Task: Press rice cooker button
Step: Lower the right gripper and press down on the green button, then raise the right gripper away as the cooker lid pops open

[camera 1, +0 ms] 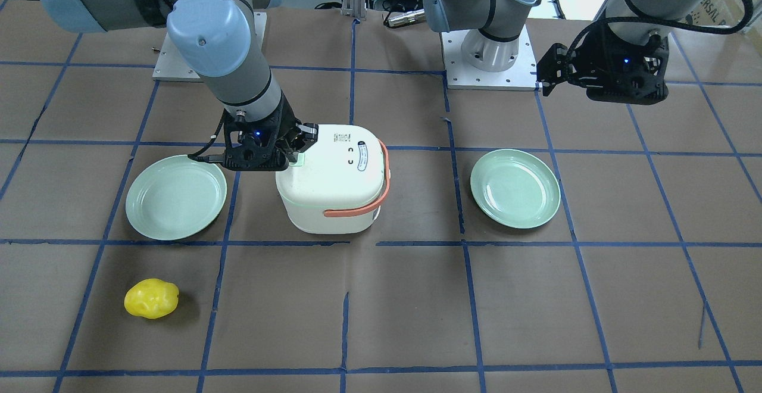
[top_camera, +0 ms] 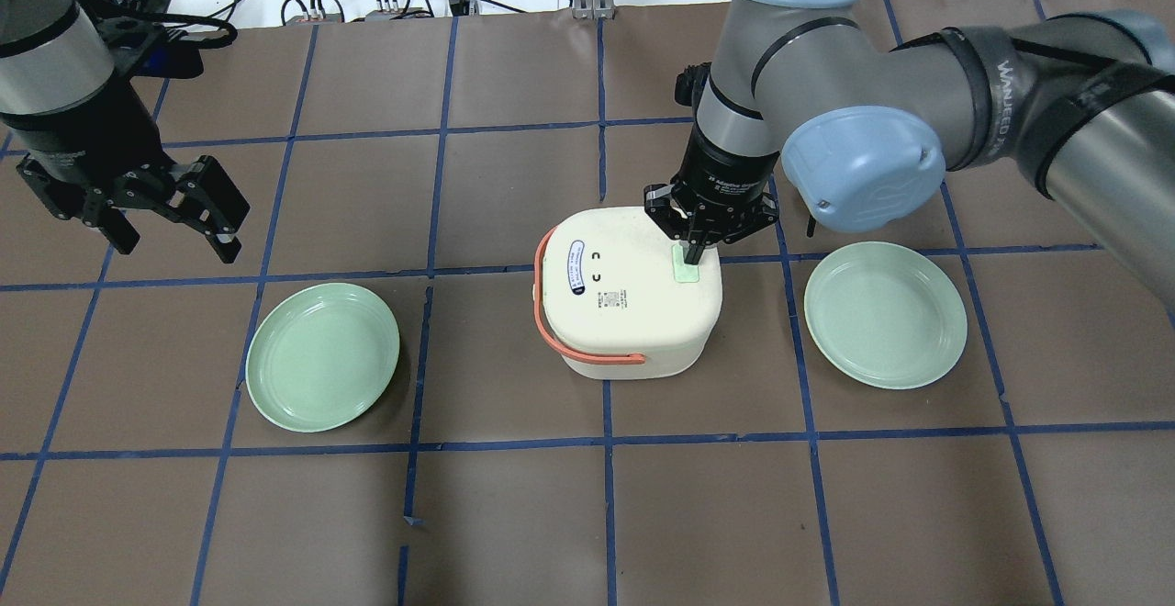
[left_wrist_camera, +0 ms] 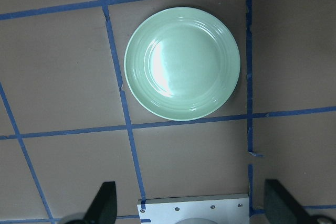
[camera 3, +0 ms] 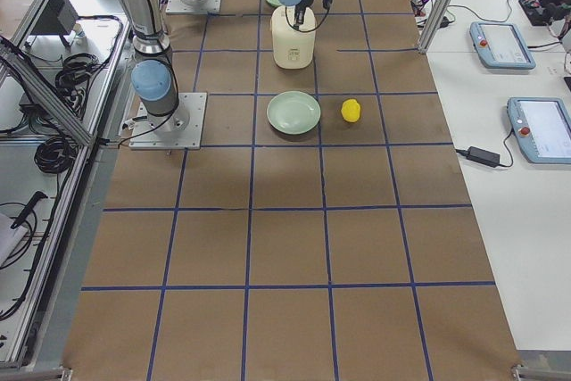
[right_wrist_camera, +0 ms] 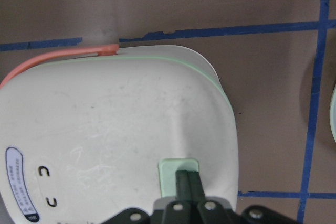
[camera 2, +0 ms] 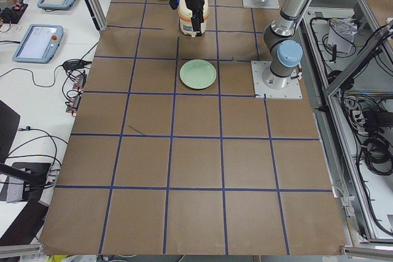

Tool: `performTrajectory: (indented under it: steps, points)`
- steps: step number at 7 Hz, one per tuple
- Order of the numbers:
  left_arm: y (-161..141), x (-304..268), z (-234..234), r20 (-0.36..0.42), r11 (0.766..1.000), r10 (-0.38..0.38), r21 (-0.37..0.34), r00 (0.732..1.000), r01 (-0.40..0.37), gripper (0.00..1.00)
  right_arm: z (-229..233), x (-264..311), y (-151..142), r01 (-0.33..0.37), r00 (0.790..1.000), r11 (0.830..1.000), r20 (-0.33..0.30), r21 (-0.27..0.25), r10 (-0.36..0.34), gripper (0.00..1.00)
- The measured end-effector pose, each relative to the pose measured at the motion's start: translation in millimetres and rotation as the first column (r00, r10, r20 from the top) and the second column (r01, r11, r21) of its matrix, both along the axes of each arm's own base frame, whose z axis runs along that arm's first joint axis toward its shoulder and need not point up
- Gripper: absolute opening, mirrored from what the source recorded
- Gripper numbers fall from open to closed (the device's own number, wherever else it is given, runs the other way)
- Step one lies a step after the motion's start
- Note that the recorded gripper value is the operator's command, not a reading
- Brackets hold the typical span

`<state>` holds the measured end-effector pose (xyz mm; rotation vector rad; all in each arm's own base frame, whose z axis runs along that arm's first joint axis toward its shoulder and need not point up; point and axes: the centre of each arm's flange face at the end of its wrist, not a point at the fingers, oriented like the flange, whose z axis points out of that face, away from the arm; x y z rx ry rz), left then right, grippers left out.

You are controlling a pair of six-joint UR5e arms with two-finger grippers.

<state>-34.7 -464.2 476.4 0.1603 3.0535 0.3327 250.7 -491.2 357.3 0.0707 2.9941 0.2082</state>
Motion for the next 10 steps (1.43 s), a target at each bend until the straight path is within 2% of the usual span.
performTrajectory:
  steps: [2, 3, 4, 5, 6, 8, 9, 10]
  points:
    - [0, 0, 0, 0.000, 1.000, 0.000, 0.000, 1.000, 0.000, 1.00, -3, 0, 0, 0.002, 1.000, 1.000, 0.000, -0.002, -0.002, 0.12]
    - [0, 0, 0, 0.000, 1.000, 0.000, 0.000, 1.000, 0.000, 1.00, -3, 0, 0, 0.003, 1.000, 1.000, 0.000, -0.003, -0.003, 0.19]
    - [0, 0, 0, 0.000, 1.000, 0.000, 0.000, 1.000, 0.000, 1.00, 0, 0, -1, 0.010, 1.000, 1.000, 0.000, -0.009, -0.010, 0.39]
    - [0, 0, 0, 0.000, 1.000, 0.000, 0.000, 1.000, 0.000, 1.00, 12, 3, -3, 0.033, 0.999, 0.999, 0.002, -0.025, -0.033, 0.81]
    - [0, 0, 0, 0.000, 1.000, 0.000, 0.000, 1.000, 0.000, 1.00, 31, 12, -6, 0.067, 0.998, 0.996, 0.003, -0.054, -0.067, 1.00]
    - [0, 0, 0, 0.000, 1.000, 0.000, 0.000, 1.000, 0.000, 1.00, 87, 27, -23, 0.107, 0.994, 0.984, 0.023, -0.145, -0.105, 1.00]
    - [0, 0, 0, 0.000, 1.000, 0.000, 0.000, 1.000, 0.000, 1.00, 110, 23, -33, 0.115, 0.993, 0.980, 0.015, -0.164, -0.114, 1.00]
    - [0, 0, 0, 0.000, 1.000, 0.000, 0.000, 1.000, 0.000, 1.00, 121, 12, -46, 0.103, 0.994, 0.978, -0.022, -0.182, -0.109, 1.00]
